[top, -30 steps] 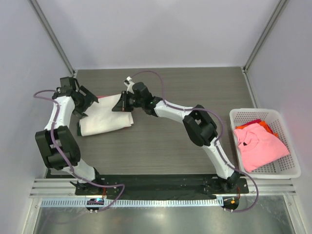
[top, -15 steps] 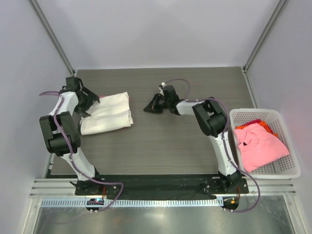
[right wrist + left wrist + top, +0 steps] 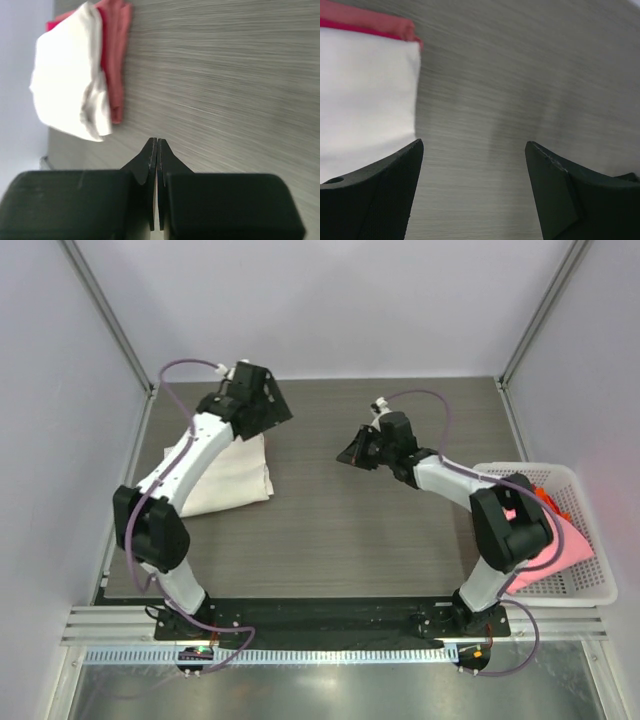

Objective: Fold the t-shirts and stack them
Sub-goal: Neatly place the folded tshirt to the corner

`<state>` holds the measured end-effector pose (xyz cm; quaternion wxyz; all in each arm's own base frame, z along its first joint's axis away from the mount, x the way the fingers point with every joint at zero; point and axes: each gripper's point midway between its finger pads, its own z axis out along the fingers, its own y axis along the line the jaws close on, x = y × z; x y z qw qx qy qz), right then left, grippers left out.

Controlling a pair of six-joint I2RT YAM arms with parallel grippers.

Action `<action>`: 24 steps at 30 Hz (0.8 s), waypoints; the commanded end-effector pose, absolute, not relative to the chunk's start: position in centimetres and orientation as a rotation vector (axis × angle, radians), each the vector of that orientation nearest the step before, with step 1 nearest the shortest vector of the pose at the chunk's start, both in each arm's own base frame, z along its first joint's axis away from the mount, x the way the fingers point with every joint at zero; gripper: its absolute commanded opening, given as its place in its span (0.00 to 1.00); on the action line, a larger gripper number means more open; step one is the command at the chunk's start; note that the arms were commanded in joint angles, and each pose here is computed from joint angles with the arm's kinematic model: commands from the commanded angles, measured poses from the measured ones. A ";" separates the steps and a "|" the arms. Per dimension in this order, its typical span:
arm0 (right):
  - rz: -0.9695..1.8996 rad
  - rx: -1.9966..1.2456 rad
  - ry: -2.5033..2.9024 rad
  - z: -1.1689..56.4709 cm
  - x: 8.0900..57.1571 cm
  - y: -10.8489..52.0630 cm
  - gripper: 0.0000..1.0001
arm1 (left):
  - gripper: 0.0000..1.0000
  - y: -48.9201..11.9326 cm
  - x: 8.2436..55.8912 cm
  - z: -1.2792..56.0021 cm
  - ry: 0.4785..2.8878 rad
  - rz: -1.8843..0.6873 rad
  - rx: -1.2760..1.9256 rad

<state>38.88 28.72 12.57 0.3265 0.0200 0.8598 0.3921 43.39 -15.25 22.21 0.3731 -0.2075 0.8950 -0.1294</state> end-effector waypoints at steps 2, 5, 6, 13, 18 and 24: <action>0.749 0.120 2.211 13.1 38.1 22.9 0.04 | 0.83 -19.9 43.2 16.8 2.434 -0.264 -0.438; 0.690 0.139 2.211 12.8 36.9 21.3 0.03 | 0.82 -21.8 43.8 13.9 2.494 -0.241 -0.401; 0.674 0.142 2.191 13.6 36.6 20.8 0.04 | 0.82 -22.2 44.3 13.9 2.496 -0.253 -0.393; 0.620 0.149 2.199 13.3 34.9 19.0 0.04 | 0.70 -22.2 43.7 7.6 2.628 -0.168 -0.339; 0.620 0.153 2.209 13.1 34.5 18.9 0.03 | 0.69 -21.2 42.8 5.5 2.669 -0.128 -0.320; 0.613 0.156 2.209 13.1 34.3 18.6 0.03 | 0.67 -15.8 42.6 3.0 2.708 -0.165 -0.432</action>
